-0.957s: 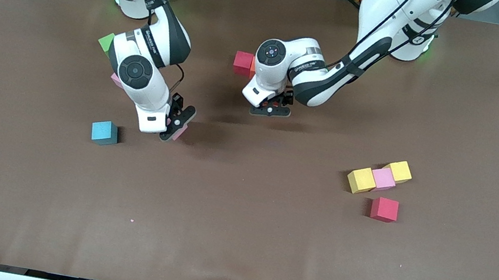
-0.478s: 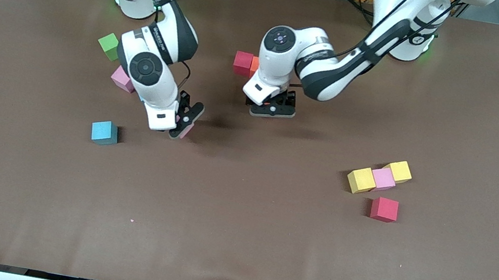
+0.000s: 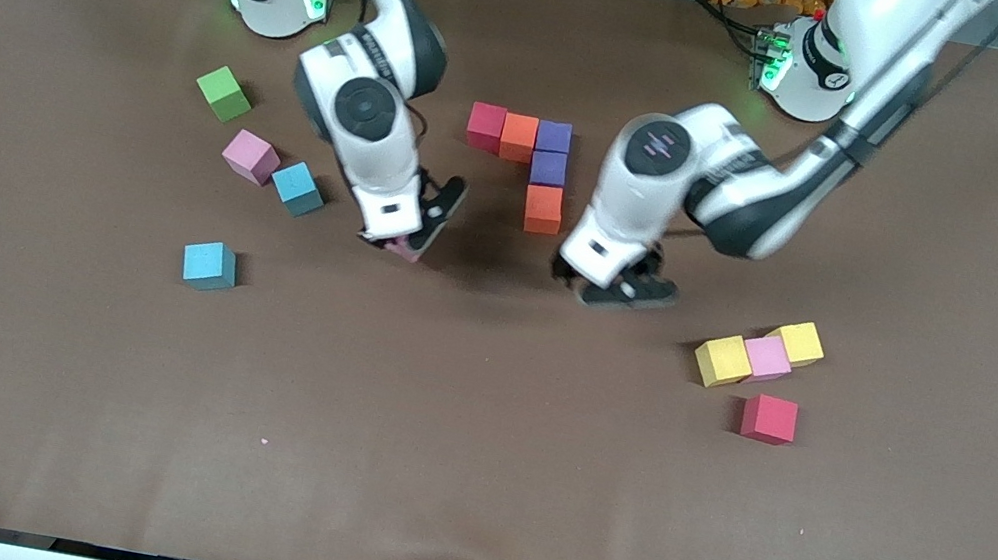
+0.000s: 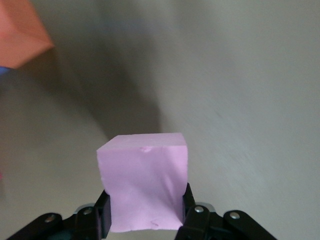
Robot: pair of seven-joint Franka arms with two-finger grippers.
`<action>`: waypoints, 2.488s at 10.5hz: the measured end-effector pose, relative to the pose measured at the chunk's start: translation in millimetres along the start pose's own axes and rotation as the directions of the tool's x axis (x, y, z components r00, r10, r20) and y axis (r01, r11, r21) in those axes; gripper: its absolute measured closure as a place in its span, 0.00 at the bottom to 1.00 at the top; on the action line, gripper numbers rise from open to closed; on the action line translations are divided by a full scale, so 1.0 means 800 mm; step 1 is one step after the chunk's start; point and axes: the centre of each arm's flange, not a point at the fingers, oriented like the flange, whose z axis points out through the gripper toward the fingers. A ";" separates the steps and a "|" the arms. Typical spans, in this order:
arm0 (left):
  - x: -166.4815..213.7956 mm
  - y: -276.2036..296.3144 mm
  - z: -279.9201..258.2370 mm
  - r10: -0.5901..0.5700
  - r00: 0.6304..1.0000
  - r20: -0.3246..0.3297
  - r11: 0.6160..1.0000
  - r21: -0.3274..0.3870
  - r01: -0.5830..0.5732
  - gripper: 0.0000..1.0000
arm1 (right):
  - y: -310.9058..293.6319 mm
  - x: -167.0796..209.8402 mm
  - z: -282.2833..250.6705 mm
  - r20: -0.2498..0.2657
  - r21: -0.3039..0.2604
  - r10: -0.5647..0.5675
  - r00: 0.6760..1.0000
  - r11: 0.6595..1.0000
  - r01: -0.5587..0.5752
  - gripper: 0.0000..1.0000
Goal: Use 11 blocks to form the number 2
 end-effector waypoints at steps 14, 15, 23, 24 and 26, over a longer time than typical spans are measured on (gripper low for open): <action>0.131 -0.206 0.050 0.728 0.682 0.065 0.685 -0.035 -0.728 0.00 | -0.143 0.080 0.073 -0.049 -0.018 -0.236 0.970 0.972 0.236 0.44; 0.126 -0.205 0.054 0.775 0.628 0.070 0.631 -0.045 -0.774 0.00 | -0.142 0.081 0.076 -0.052 -0.020 -0.238 0.970 0.971 0.237 0.44; 0.110 -0.208 0.082 0.962 0.261 0.084 0.268 -0.076 -0.960 0.00 | -0.145 0.087 0.080 -0.059 -0.022 -0.259 0.964 0.966 0.258 0.44; 0.110 -0.208 0.088 0.967 0.239 0.082 0.245 -0.069 -0.967 0.00 | -0.149 0.089 0.080 -0.059 -0.022 -0.265 0.963 0.964 0.264 0.44; 0.108 -0.207 0.098 0.974 0.216 0.065 0.221 -0.076 -0.972 0.00 | -0.160 0.092 0.081 -0.058 -0.022 -0.278 0.959 0.961 0.277 0.29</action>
